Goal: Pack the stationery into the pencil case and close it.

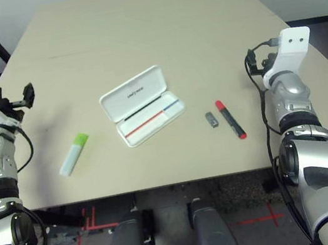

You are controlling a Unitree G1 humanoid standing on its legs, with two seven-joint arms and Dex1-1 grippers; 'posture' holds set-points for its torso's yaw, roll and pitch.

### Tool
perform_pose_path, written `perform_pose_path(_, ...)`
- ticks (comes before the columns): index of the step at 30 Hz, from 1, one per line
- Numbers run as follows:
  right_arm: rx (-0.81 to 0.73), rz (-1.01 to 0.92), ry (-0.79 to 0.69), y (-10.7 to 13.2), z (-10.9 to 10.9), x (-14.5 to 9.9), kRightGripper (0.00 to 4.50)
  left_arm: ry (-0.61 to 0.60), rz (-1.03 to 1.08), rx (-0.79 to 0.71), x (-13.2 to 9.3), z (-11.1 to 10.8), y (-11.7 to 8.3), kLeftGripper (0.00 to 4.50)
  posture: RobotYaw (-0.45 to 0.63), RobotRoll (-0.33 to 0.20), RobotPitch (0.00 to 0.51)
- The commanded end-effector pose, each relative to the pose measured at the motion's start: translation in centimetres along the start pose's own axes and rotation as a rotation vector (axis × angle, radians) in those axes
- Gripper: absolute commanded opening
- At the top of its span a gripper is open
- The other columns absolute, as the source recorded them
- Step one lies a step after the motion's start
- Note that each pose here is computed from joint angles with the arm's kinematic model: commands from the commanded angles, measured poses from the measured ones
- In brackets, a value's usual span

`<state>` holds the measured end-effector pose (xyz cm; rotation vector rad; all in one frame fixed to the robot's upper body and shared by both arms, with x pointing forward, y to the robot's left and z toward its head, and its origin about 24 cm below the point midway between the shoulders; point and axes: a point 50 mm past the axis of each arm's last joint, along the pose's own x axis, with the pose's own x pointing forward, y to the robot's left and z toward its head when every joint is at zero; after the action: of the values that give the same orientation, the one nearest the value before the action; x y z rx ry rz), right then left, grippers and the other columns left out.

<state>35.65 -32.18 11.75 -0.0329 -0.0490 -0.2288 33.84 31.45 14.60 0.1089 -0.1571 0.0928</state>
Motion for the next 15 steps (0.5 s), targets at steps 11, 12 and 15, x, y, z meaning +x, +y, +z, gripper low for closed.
perform_pose_path(11,-0.003,-0.012,0.011,-0.32,-0.23,-0.10,4.50,0.014,-0.006,-0.007,-0.39,-0.42,-0.14,4.47,0.09,0.000,0.091)
perform_pose_path(12,-0.004,-0.002,0.012,-0.19,-0.23,-0.08,4.50,0.015,-0.008,-0.006,-0.45,-0.44,-0.13,4.47,0.09,0.000,0.095)
perform_pose_path(15,-0.008,0.009,0.013,-0.08,-0.23,-0.06,4.50,0.014,-0.019,-0.012,-0.61,-0.32,-0.16,4.47,0.10,0.000,0.096)
